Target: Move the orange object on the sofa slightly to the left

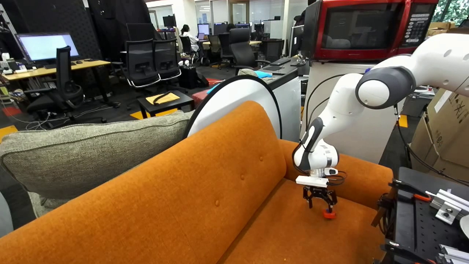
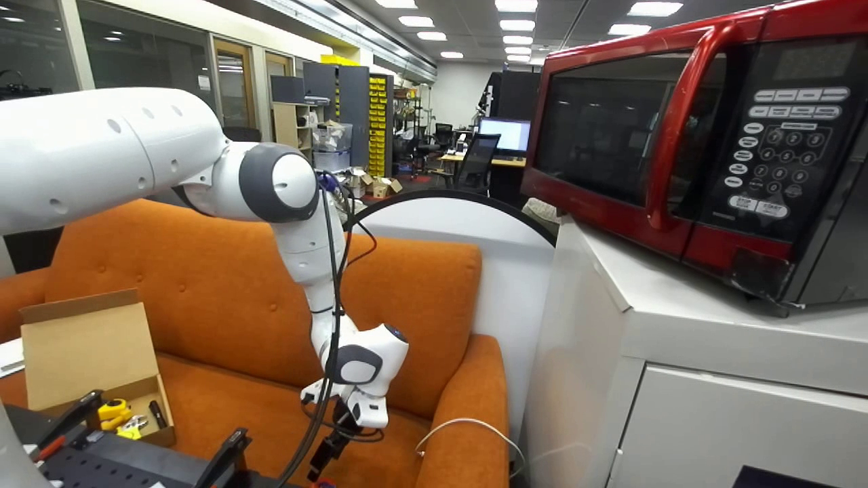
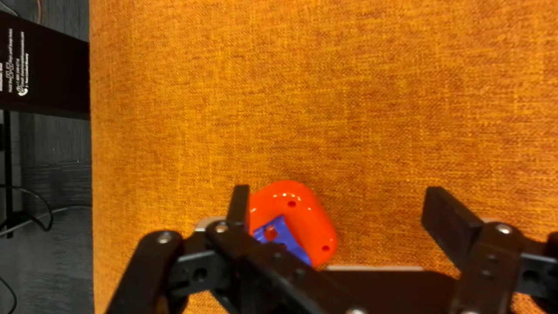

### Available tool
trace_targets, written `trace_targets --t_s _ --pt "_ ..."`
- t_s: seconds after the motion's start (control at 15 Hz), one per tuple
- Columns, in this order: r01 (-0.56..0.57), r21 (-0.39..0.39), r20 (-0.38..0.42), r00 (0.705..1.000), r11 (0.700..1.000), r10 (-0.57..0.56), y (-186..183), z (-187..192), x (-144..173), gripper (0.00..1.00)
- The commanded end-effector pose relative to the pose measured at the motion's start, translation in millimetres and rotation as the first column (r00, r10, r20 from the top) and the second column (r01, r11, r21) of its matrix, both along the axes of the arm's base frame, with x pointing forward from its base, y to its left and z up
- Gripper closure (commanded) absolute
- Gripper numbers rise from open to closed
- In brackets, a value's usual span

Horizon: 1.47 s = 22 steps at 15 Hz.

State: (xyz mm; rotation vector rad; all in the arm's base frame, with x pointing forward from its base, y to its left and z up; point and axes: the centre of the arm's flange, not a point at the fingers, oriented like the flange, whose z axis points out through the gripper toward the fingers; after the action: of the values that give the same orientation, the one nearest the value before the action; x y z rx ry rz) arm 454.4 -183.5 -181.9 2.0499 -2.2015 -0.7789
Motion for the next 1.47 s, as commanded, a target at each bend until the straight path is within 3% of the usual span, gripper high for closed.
trace_targets --t_s 0.0,0.47,1.4 --pt "0.039 0.018 -0.052 0.998 0.999 -0.039 -10.9 -7.7 3.3 0.00" --pt "0.056 0.074 -0.135 0.990 0.996 -0.046 -16.8 -7.9 -21.6 0.00" --pt "0.075 0.062 -0.149 0.987 0.995 -0.065 -27.8 -35.6 -16.6 0.00"
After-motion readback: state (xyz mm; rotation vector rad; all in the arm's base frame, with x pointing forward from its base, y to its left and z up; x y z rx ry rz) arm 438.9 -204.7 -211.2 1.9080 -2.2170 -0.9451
